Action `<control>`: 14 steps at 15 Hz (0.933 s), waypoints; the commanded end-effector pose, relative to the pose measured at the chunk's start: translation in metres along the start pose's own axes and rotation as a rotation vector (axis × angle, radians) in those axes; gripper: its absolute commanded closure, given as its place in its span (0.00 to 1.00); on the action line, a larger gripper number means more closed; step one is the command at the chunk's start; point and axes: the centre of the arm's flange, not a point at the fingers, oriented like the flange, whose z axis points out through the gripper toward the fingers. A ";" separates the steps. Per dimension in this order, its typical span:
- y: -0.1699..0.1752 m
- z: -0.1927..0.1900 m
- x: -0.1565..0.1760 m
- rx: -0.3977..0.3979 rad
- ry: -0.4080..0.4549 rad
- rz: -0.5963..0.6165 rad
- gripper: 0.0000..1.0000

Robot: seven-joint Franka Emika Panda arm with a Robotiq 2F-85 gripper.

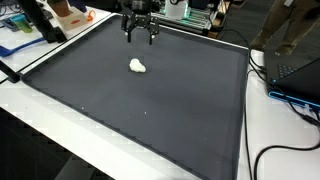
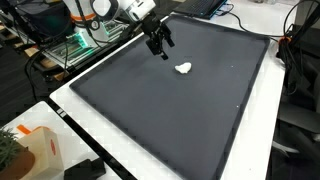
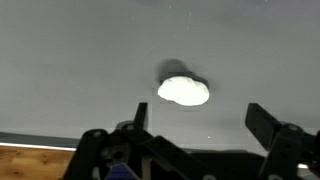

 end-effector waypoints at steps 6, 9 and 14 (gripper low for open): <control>-0.022 -0.008 0.016 0.004 -0.028 -0.046 0.00; -0.030 -0.014 0.031 -0.015 -0.033 -0.053 0.00; -0.036 -0.017 0.049 -0.067 -0.110 -0.027 0.00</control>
